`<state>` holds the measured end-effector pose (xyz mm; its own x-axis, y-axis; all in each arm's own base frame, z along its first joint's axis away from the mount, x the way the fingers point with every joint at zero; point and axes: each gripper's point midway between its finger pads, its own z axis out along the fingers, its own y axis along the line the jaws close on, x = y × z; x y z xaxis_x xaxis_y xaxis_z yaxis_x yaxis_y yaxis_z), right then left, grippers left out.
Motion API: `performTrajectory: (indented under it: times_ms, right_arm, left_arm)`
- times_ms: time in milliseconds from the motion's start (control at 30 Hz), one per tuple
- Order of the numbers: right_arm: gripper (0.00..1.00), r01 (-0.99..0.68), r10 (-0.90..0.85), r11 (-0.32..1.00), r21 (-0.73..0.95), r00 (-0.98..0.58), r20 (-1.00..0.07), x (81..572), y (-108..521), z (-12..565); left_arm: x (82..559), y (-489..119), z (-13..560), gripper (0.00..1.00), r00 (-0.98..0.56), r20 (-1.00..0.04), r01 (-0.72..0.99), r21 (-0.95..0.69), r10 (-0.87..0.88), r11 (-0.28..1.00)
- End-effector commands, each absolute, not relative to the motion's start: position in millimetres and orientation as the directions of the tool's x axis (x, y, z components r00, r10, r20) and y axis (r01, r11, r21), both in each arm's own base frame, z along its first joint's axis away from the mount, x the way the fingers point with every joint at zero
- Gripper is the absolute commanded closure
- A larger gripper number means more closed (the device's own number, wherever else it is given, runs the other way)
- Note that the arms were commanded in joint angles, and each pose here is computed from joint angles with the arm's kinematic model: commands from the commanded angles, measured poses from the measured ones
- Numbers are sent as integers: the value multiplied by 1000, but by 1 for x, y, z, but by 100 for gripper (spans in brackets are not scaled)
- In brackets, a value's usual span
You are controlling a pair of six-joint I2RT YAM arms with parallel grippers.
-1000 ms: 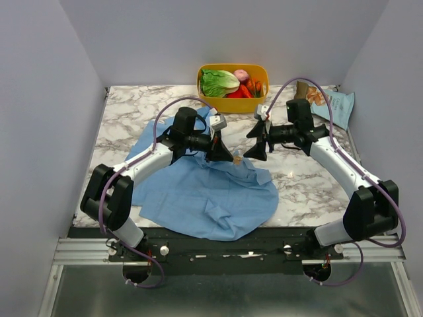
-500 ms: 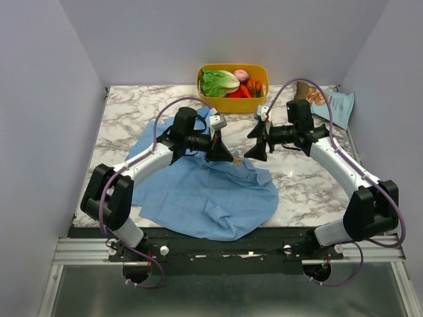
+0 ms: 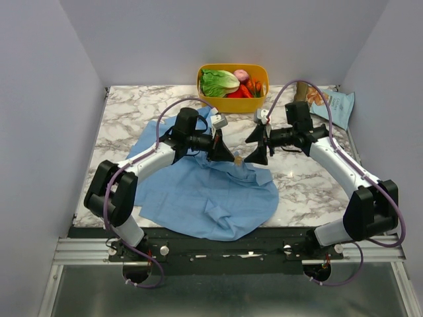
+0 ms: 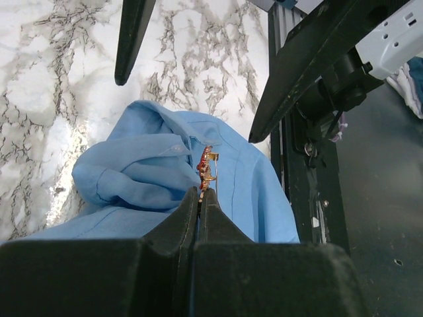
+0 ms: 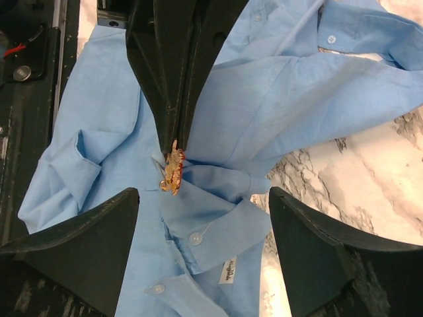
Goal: Remove the brooch from the garment
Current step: Remove the brooch from the clothes.
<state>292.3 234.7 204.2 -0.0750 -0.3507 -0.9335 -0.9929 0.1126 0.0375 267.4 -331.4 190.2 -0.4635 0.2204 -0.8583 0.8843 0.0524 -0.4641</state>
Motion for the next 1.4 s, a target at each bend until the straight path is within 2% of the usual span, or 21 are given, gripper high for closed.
performTrajectory:
  times_ms: [0, 300, 767, 900, 1367]
  right_arm:
    - [14, -993, -346, 98, 63, -94, -934, 292, 242, 201]
    - [21, -995, -366, 75, 58, -82, -927, 287, 253, 192]
    - [44, -997, -408, 62, 52, -73, -910, 285, 256, 182]
    - [48, -997, -416, 53, 52, -70, -907, 282, 257, 179]
    - [49, -999, -461, 28, 46, -54, -886, 278, 257, 169]
  left_arm:
    - [271, -337, 192, 100, -469, -859, 882, -468, 204, 55]
    - [271, -338, 187, 100, -490, -846, 870, -491, 212, 49]
    - [272, -339, 183, 100, -514, -829, 854, -517, 218, 49]
    - [273, -339, 182, 100, -517, -828, 853, -519, 219, 50]
    - [274, -339, 181, 100, -523, -824, 849, -526, 219, 51]
